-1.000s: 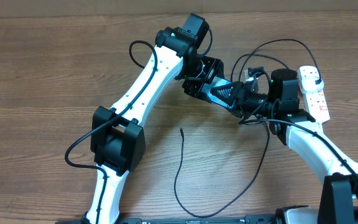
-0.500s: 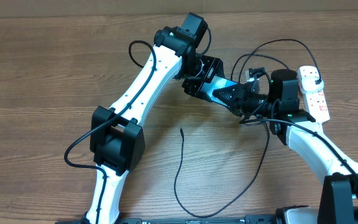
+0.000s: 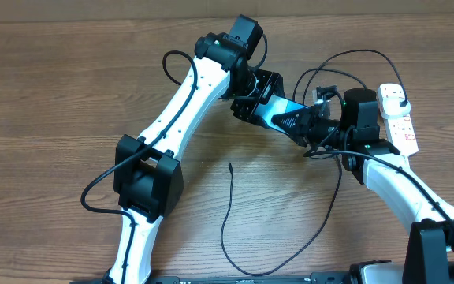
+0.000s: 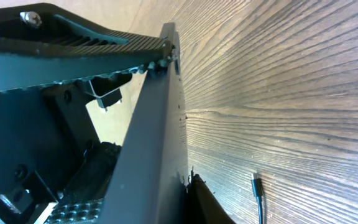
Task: Plug charger to phone and switch on socket
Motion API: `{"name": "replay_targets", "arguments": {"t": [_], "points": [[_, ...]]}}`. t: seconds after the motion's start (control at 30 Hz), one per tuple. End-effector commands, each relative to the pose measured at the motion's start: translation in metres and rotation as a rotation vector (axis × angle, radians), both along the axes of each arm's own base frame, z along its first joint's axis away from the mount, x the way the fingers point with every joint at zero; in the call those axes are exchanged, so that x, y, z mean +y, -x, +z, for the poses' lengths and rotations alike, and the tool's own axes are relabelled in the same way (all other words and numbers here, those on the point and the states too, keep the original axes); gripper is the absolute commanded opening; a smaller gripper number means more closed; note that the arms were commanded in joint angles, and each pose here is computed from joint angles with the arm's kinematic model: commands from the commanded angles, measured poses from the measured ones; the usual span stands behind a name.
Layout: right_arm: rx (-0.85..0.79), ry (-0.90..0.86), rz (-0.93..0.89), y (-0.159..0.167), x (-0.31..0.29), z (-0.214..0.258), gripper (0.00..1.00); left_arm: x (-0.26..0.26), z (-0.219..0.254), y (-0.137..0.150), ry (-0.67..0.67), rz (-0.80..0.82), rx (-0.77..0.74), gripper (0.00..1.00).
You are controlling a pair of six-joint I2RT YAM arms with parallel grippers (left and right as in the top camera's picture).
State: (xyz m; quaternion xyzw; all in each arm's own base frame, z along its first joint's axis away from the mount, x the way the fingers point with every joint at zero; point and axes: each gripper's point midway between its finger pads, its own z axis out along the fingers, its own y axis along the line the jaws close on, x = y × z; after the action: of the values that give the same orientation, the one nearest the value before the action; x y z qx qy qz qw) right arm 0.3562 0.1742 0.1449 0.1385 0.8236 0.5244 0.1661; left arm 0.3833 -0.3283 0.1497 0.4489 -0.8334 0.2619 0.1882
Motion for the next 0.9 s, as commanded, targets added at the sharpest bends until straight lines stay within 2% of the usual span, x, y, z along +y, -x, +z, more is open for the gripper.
{"name": "replay_targets", "arguments": {"t": [0.0, 0.23, 0.27, 0.3, 0.37, 0.47, 0.53, 0.87], "points": [[-0.036, -0.032, 0.037, -0.0001, 0.0067, 0.0138, 0.13, -0.0147, 0.0159, 0.0091, 0.071, -0.051, -0.004, 0.04], [-0.036, -0.032, 0.038, -0.0001, 0.0068, 0.0139, 0.11, -0.0122, 0.0134, 0.0067, 0.051, -0.051, -0.021, 0.04], [-0.036, -0.032, 0.038, -0.0001, 0.0068, 0.0139, 0.11, -0.0122, 0.0135, 0.0067, 0.052, -0.056, -0.025, 0.06], [-0.036, -0.032, 0.037, -0.0002, 0.0067, 0.0138, 0.11, -0.0121, 0.0134, 0.0067, 0.052, -0.059, -0.027, 0.11], [-0.036, -0.032, 0.038, -0.0001, 0.0068, 0.0139, 0.11, -0.012, 0.0134, 0.0066, 0.052, -0.062, -0.03, 0.32], [-0.036, -0.032, 0.038, -0.0001, 0.0068, 0.0139, 0.11, -0.0118, 0.0135, 0.0062, 0.054, -0.074, -0.041, 0.76], [-0.036, -0.032, 0.038, -0.0002, 0.0068, 0.0139, 0.11, -0.0117, 0.0135, 0.0063, 0.055, -0.082, -0.047, 0.98], [-0.036, -0.033, 0.038, -0.0001, 0.0068, 0.014, 0.11, -0.0067, 0.0131, 0.003, 0.055, -0.091, -0.06, 1.0]]}}
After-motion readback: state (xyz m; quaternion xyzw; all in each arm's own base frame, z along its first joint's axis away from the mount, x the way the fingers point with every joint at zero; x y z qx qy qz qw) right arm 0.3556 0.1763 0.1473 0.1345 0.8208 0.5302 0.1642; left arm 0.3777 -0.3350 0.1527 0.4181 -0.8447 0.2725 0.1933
